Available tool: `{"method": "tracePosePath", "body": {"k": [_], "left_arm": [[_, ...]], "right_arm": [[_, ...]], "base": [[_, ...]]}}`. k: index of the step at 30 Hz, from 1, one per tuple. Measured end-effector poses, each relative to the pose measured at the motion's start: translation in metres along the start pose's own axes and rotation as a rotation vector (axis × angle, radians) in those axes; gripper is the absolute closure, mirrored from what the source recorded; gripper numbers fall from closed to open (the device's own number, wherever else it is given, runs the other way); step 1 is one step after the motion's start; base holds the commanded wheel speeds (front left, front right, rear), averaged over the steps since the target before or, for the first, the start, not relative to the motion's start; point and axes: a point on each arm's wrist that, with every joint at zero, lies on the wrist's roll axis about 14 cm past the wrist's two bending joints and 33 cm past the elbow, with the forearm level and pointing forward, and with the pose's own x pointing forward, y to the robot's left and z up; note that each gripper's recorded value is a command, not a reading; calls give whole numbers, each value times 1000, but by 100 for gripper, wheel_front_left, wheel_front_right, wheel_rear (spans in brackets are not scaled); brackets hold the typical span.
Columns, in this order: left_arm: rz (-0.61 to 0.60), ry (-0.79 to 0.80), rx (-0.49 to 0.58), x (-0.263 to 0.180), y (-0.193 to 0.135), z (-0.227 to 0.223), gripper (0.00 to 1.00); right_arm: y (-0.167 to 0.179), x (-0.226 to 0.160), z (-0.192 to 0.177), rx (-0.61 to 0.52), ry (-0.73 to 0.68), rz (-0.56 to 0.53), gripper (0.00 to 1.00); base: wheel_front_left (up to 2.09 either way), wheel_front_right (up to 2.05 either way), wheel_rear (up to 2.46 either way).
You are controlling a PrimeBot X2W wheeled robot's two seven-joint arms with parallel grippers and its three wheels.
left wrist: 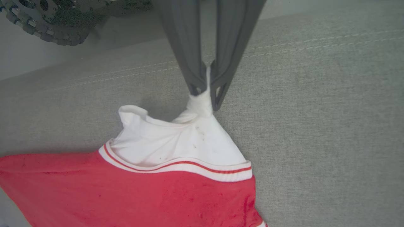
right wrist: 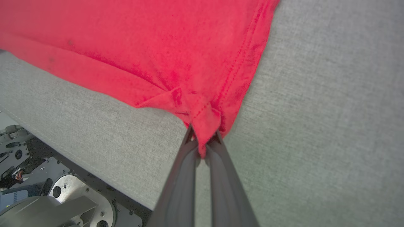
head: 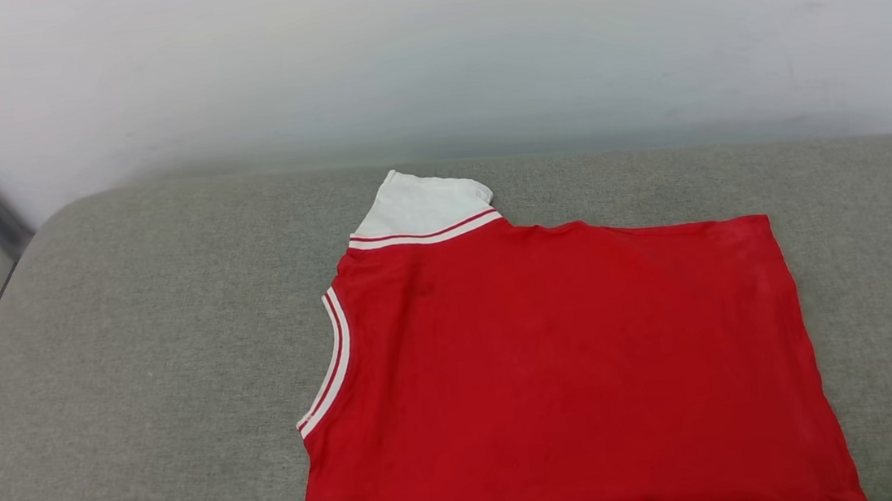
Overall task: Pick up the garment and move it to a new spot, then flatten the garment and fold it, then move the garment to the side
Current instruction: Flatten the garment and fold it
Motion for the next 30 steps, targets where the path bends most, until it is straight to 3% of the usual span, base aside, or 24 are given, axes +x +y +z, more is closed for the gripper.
{"method": "tracePosePath", "body": {"k": [6, 13, 23, 30], "left_arm": [[-16, -2, 6, -1, -5, 3, 100], [-52, -99, 140, 24, 7, 52, 100], [-108, -176, 311, 82, 17, 129, 100], [-130, -121, 364, 133, 26, 135, 100]], "right_arm": [[6, -3, -6, 18, 24, -4, 100], [4, 0, 32, 9, -50, -16, 100], [-12, 13, 84, -3, -121, -40, 100], [-28, 40, 90, 11, -70, -53, 100]], "base": [[0, 0, 0], [0, 0, 0], [0, 0, 0], [0, 0, 0]]}}
